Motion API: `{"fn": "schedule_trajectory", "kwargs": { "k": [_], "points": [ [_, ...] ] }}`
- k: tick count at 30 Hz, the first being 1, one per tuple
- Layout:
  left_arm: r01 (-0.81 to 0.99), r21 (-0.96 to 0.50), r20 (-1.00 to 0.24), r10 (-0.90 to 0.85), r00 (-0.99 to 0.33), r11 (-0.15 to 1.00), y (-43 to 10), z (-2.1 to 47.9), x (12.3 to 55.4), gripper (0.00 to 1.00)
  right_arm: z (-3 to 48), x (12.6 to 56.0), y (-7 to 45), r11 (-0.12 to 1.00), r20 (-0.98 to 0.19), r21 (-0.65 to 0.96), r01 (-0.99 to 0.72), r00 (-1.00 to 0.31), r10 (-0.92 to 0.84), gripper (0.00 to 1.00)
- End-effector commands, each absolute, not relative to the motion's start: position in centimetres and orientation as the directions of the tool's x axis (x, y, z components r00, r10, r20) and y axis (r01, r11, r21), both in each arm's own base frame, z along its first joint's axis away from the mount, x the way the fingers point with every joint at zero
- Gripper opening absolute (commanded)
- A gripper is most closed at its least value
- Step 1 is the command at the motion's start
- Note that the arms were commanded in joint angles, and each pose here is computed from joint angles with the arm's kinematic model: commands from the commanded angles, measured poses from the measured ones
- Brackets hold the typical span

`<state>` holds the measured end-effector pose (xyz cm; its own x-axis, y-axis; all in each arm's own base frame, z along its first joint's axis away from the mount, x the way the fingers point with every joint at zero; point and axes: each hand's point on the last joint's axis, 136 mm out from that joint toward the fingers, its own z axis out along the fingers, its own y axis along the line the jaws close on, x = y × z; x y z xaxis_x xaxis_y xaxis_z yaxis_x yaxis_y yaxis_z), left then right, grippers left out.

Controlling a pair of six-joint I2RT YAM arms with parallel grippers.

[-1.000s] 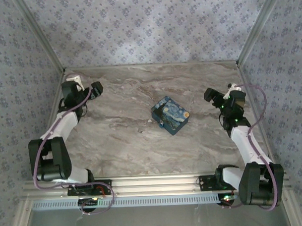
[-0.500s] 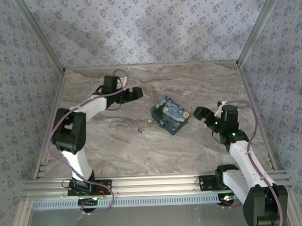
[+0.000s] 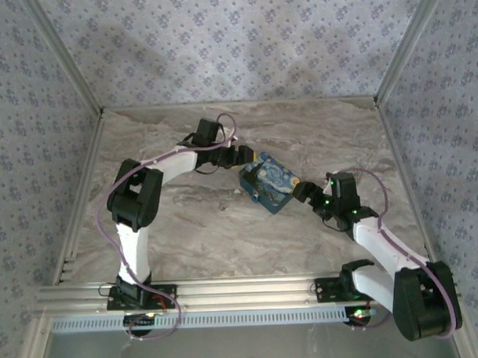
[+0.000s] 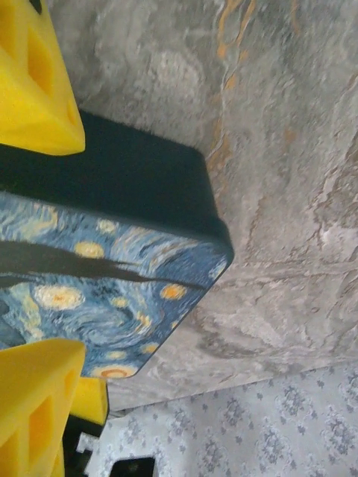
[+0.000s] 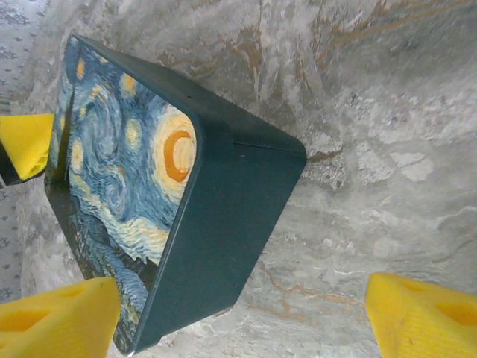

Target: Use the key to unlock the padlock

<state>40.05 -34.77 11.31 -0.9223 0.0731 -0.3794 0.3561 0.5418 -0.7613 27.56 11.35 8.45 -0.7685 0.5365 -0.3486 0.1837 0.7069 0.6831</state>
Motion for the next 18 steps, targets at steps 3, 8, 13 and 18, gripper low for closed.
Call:
{"fn": "schedule_trajectory", "kwargs": {
  "k": [3,8,13,18],
  "points": [
    [0.362,-0.789,-0.373,0.082,-0.924,0.497,-34.9,12.2,38.4,0.56,10.0,30.2,13.3,0.688,-0.36,0.712,0.141,-0.768,0.53,0.77],
    [0.35,-0.787,-0.369,0.067,-0.927,0.507,-34.2,11.9,37.5,0.52,10.1,32.2,15.0,0.695,-0.361,0.709,0.116,-0.788,0.5,0.68],
    [0.34,-0.777,-0.378,0.04,-0.925,0.531,-33.0,12.1,36.7,0.5,10.0,34.2,17.0,0.706,-0.36,0.703,0.087,-0.812,0.459,0.64],
    [0.31,-0.767,-0.389,-0.024,-0.921,0.562,-30.8,12.1,36.6,0.5,9.6,36.7,19.1,0.714,-0.352,0.698,0.054,-0.843,0.408,0.61]
  ]
}}
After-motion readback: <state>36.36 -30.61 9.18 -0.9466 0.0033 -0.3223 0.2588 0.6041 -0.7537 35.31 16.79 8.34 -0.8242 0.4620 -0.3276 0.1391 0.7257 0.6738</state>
